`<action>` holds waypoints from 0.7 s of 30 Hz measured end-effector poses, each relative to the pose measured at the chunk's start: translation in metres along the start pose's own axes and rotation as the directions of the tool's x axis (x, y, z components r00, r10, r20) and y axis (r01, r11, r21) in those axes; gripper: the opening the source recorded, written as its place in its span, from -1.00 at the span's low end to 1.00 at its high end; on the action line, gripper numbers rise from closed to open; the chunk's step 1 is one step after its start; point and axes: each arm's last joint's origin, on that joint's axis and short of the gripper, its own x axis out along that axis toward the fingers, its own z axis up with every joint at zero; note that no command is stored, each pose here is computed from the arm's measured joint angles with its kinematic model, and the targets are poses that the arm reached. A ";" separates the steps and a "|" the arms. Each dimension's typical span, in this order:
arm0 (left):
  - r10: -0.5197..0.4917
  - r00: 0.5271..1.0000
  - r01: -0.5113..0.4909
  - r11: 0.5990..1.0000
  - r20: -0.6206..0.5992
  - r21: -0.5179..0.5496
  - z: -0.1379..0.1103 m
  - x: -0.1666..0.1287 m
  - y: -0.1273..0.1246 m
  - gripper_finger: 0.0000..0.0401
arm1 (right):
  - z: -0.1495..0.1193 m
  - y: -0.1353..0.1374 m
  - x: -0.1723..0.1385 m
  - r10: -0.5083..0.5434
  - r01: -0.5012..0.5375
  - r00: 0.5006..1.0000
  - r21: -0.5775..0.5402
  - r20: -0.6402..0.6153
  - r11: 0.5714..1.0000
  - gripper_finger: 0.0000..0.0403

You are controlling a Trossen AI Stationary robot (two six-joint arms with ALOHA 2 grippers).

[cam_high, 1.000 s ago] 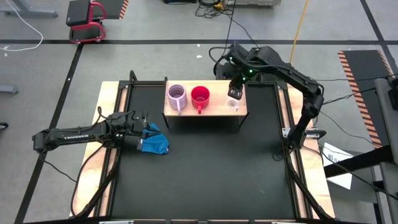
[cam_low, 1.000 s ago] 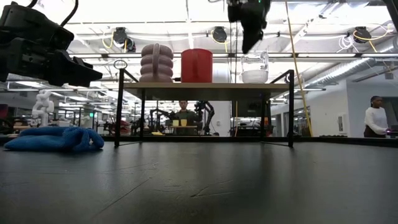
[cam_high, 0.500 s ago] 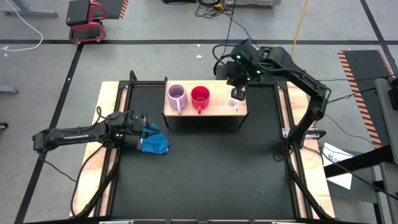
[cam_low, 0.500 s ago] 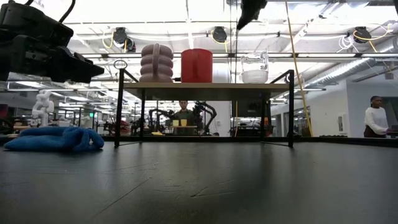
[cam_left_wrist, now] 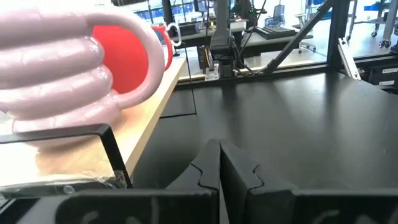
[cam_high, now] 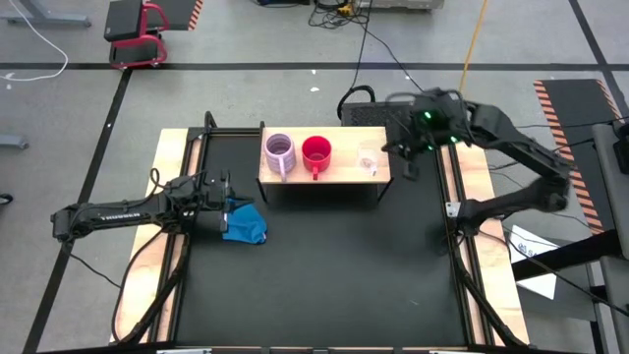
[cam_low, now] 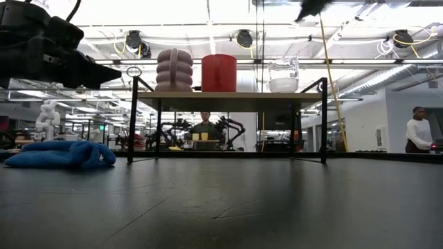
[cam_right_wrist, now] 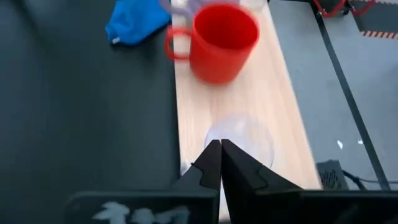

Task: Stack small to large cups/mugs on shelf
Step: Return to Home Position

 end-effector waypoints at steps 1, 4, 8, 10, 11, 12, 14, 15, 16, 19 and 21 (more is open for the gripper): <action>-0.001 1.000 0.001 1.000 -0.004 -0.003 0.000 0.000 0.000 -0.98 | -0.011 0.003 0.001 -0.004 0.004 1.000 0.005 0.005 1.000 -1.00; -0.001 1.000 0.001 1.000 -0.006 -0.017 -0.001 0.000 0.000 -0.99 | -0.045 0.011 0.007 0.004 -0.005 0.999 0.022 0.041 1.000 -1.00; -0.001 1.000 0.001 1.000 -0.005 -0.018 0.000 0.000 0.000 -0.98 | -0.088 0.025 0.015 0.029 -0.033 0.995 0.034 0.097 0.999 -1.00; 0.000 1.000 0.000 1.000 0.000 -0.016 0.000 0.000 0.000 -0.99 | -0.104 0.030 0.020 0.040 -0.046 0.991 0.049 0.125 0.998 -1.00; 0.000 1.000 0.000 1.000 0.001 -0.016 0.000 0.000 0.000 -0.99 | -0.111 0.033 0.023 0.052 -0.059 0.990 0.048 0.135 0.997 -1.00; 0.000 1.000 0.000 1.000 0.003 -0.016 0.000 0.000 0.000 -0.98 | -0.118 0.035 0.025 0.065 -0.072 0.988 0.044 0.143 0.996 -1.00; 0.000 1.000 0.000 1.000 0.002 -0.017 0.000 0.000 0.000 -0.98 | -0.129 0.039 0.029 0.092 -0.099 0.980 0.032 0.176 0.995 -1.00; 0.000 1.000 0.000 1.000 0.002 -0.019 0.000 0.000 0.000 -0.99 | -0.134 0.042 0.032 0.119 -0.126 0.973 0.024 0.196 0.992 -1.00; 0.001 1.000 0.000 1.000 0.003 -0.022 0.000 0.000 0.000 -0.99 | -0.139 0.044 0.035 0.146 -0.153 0.966 0.014 0.213 0.988 -1.00; 0.011 1.000 -0.011 0.999 0.002 -0.038 0.000 0.000 0.000 -0.98 | -0.156 0.051 0.043 0.196 -0.202 0.950 -0.003 0.244 0.979 -1.00; 0.023 1.000 -0.023 0.999 -0.001 -0.045 0.000 0.000 0.001 -0.99 | -0.165 0.053 0.047 0.186 -0.197 0.947 0.016 0.261 0.980 -1.00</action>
